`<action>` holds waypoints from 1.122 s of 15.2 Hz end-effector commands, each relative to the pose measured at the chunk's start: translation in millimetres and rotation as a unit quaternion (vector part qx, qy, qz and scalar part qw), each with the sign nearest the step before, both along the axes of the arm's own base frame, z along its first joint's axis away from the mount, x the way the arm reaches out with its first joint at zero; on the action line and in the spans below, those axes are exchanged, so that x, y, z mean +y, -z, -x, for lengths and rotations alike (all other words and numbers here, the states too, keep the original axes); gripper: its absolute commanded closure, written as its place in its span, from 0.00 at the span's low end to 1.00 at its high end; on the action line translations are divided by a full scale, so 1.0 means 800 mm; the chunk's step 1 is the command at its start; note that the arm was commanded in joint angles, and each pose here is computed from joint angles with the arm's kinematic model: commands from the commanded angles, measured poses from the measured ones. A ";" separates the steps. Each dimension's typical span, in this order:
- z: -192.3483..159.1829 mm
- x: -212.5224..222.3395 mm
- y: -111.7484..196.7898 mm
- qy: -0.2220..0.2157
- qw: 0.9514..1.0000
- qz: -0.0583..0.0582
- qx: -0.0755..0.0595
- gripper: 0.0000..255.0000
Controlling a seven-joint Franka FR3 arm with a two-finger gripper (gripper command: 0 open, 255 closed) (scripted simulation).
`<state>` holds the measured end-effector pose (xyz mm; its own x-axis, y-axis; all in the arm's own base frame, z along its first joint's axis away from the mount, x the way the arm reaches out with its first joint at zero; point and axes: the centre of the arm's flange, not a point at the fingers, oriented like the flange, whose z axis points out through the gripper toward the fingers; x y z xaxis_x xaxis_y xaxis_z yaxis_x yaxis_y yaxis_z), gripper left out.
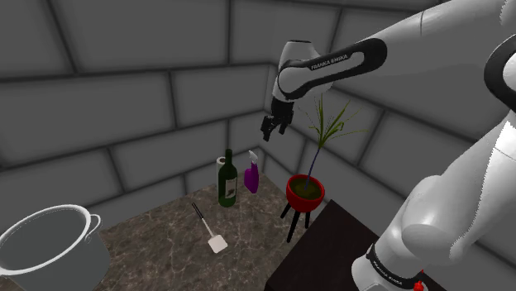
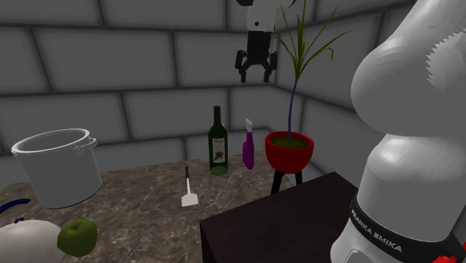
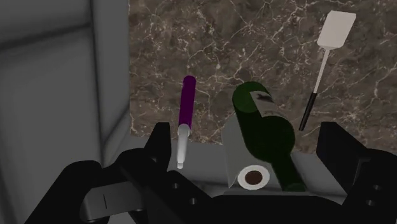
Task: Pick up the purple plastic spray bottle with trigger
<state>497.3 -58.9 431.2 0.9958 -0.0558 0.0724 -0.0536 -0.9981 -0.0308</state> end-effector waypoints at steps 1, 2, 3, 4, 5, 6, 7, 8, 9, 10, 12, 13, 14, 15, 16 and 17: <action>-0.021 -0.006 0.024 0.006 1.000 0.000 0.003 0.00; -0.032 -0.010 0.036 0.009 1.000 0.000 0.004 0.00; -0.042 -0.015 0.049 0.012 1.000 0.000 0.006 0.00; -0.052 -0.019 0.061 0.014 1.000 0.000 0.008 0.00; -0.063 -0.024 0.074 0.017 1.000 0.000 0.009 0.00; -0.073 -0.028 0.086 0.020 1.000 0.000 0.011 0.00; -0.083 -0.033 0.099 0.023 1.000 0.000 0.012 0.00; -0.093 -0.038 0.111 0.026 1.000 0.000 0.014 0.00; -0.103 -0.043 0.124 0.029 0.999 0.000 0.015 0.00; -0.113 -0.048 0.137 0.032 0.999 0.000 0.017 0.00; -0.132 -0.058 0.162 0.037 0.999 0.000 0.020 0.00; -0.142 -0.063 0.175 0.040 0.999 0.000 0.022 0.00; -0.151 -0.068 0.188 0.043 0.999 0.000 0.023 0.00; -0.161 -0.073 0.201 0.046 0.999 0.000 0.025 0.00; -0.170 -0.078 0.214 0.049 0.998 0.000 0.026 0.00; -0.174 -0.080 0.219 0.050 0.998 0.000 0.027 0.00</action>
